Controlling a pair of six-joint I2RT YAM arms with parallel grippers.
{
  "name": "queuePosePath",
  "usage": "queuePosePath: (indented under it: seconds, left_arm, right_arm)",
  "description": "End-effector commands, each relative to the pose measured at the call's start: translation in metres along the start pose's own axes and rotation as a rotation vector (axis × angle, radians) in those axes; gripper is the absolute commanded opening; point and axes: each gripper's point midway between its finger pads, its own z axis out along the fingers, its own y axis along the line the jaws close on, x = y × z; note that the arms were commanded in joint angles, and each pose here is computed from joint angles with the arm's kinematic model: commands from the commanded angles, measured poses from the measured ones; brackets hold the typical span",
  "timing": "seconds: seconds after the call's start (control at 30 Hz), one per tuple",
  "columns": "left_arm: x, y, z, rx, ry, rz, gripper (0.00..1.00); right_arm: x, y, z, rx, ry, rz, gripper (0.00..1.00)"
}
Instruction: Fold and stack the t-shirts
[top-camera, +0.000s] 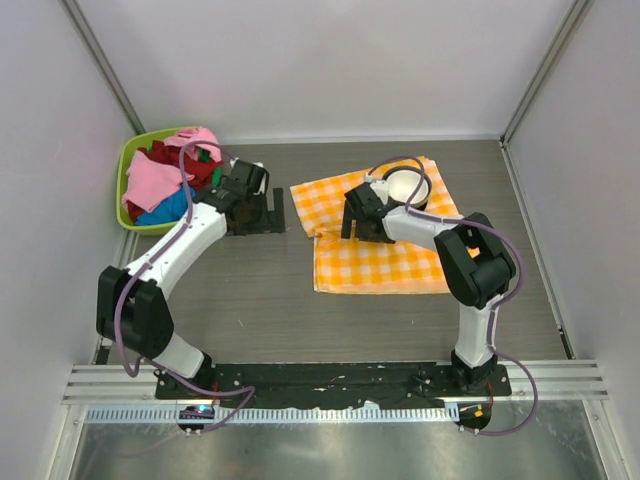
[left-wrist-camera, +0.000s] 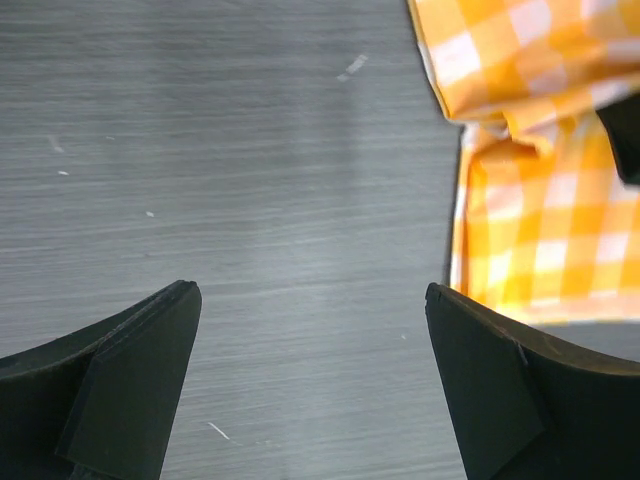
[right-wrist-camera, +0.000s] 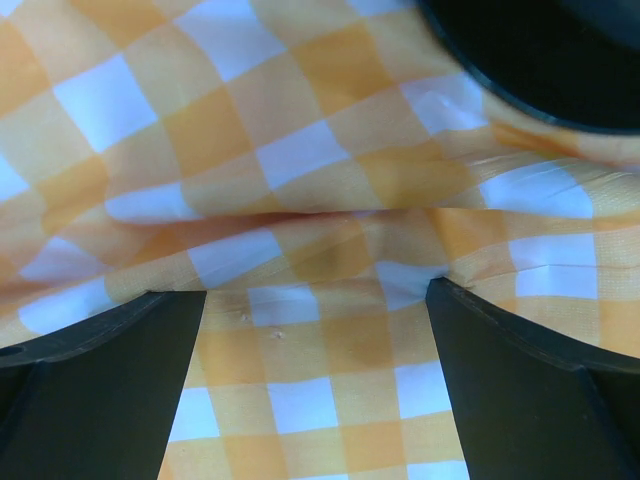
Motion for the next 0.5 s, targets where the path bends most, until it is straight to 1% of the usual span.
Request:
queuePosePath:
  seconds: [0.0, 0.1, 0.23, 0.4, 0.47]
  left_arm:
    - [0.005, -0.024, -0.006, 0.087, -0.038, -0.016, 1.0]
    - [0.012, -0.024, -0.005, 0.092, -0.029, -0.015, 1.0]
    - [0.011, -0.027, -0.007, 0.106, -0.038, -0.014, 1.0]
    - [0.011, -0.031, -0.009, 0.116, -0.043, -0.005, 1.0]
    - [0.01, -0.031, -0.009, 0.113, -0.046, -0.001, 1.0]
  right_arm:
    - [0.02, -0.05, 0.034, 0.148, 0.089, 0.055, 1.0]
    - [0.013, -0.064, 0.039, 0.167, 0.093, 0.079, 1.0]
    - [-0.005, -0.08, 0.046, 0.211, 0.084, 0.115, 1.0]
    - [-0.018, -0.116, 0.057, 0.302, 0.098, 0.206, 1.0]
    - [-0.025, -0.124, 0.06, 0.323, 0.09, 0.227, 1.0]
